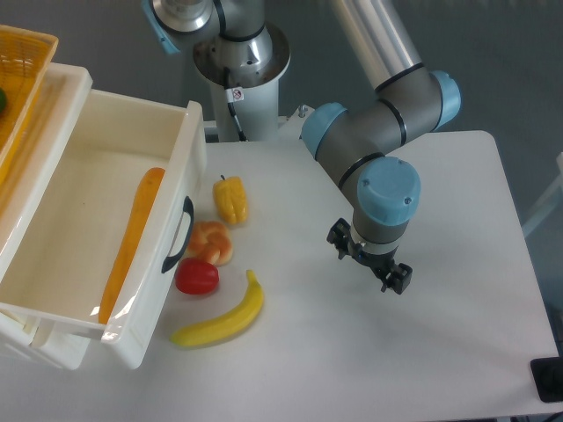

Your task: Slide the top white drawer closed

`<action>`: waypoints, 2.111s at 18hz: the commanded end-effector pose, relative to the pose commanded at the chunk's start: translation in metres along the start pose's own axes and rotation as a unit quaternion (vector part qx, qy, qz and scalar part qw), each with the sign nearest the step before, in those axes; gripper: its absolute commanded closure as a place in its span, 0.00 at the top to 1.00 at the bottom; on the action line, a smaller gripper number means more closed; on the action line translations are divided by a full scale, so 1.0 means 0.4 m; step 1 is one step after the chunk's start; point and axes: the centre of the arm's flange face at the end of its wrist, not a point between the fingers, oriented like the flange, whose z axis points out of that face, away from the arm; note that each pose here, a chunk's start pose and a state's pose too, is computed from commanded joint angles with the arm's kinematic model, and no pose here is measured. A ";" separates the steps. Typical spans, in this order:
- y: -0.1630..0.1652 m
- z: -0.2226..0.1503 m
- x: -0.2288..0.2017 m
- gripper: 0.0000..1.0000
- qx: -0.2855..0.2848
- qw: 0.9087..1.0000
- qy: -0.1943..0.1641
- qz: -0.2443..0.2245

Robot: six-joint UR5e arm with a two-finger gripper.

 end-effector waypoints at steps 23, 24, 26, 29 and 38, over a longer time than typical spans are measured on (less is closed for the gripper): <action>-0.234 -0.061 0.190 0.77 0.007 0.961 -0.016 -0.275; -0.234 -0.066 0.192 0.54 0.015 0.955 -0.011 -0.296; -0.235 -0.079 0.202 0.23 0.022 0.952 -0.008 -0.306; -0.242 -0.130 0.219 0.02 0.076 0.947 0.031 -0.309; -0.233 -0.181 0.337 0.00 0.097 0.944 0.201 -0.241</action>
